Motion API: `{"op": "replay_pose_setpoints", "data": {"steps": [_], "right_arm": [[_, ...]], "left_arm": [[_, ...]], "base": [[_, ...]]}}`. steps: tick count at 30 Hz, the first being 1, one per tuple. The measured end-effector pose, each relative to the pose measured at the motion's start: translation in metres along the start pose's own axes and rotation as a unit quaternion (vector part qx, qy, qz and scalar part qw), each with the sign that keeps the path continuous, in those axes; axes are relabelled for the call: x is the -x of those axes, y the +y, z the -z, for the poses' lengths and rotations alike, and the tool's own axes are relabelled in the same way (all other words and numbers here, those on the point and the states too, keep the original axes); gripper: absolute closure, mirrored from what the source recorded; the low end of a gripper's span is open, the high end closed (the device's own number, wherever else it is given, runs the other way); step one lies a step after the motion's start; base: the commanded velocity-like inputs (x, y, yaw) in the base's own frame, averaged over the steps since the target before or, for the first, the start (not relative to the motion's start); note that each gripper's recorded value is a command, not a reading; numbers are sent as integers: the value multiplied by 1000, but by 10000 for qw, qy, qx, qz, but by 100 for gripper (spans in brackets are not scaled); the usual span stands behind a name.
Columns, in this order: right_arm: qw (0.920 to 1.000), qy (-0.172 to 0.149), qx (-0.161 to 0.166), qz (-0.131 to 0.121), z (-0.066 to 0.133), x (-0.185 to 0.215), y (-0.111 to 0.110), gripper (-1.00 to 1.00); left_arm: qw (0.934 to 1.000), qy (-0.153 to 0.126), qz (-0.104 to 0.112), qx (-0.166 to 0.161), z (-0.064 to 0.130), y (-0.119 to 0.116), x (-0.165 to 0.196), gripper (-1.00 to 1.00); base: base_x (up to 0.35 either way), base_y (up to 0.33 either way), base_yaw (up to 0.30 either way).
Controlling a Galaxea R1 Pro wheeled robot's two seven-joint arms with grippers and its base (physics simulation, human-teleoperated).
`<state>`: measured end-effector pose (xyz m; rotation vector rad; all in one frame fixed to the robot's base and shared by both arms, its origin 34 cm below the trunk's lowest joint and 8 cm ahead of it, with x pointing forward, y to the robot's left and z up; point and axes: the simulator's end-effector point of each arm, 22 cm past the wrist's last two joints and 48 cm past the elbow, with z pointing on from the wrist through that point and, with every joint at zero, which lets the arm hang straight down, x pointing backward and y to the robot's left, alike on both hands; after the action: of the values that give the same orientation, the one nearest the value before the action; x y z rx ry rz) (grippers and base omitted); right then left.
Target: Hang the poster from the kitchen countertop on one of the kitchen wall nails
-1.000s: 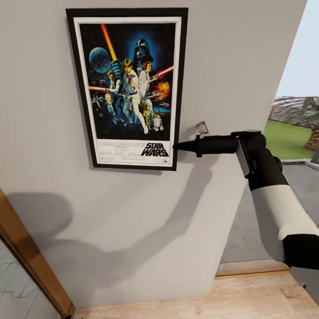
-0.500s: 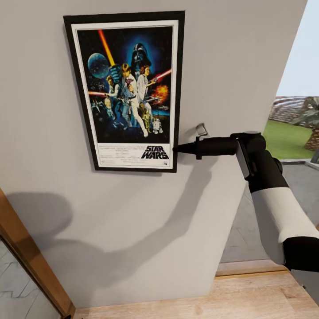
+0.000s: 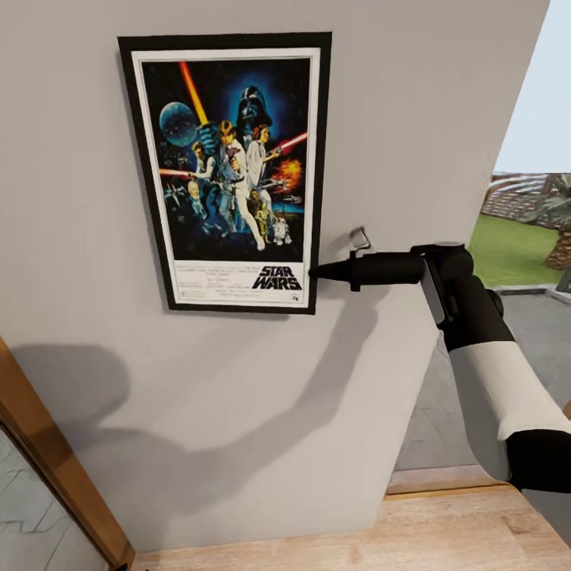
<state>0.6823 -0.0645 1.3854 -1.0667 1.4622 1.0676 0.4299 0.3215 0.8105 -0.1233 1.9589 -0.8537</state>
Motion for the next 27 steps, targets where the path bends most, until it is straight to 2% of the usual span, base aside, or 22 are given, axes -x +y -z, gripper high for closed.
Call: {"op": "replay_pose_setpoints", "data": {"steps": [7, 17, 27], "right_arm": [[10000, -7, 13, -22, 0, -2, 1, 100], [9999, 32, -39, 131, 0, -5, -3, 100], [10000, 36, -33, 80, -1, -11, -3, 100]], "left_arm": [[10000, -1, -1, 0, 0, 0, 0, -100], [10000, 1, 2, 2, 0, 0, 0, -100], [10000, 3, 2, 2, 0, 0, 0, -100]], "base": [[0, 0, 0], [0, 0, 0], [0, 0, 0]]}}
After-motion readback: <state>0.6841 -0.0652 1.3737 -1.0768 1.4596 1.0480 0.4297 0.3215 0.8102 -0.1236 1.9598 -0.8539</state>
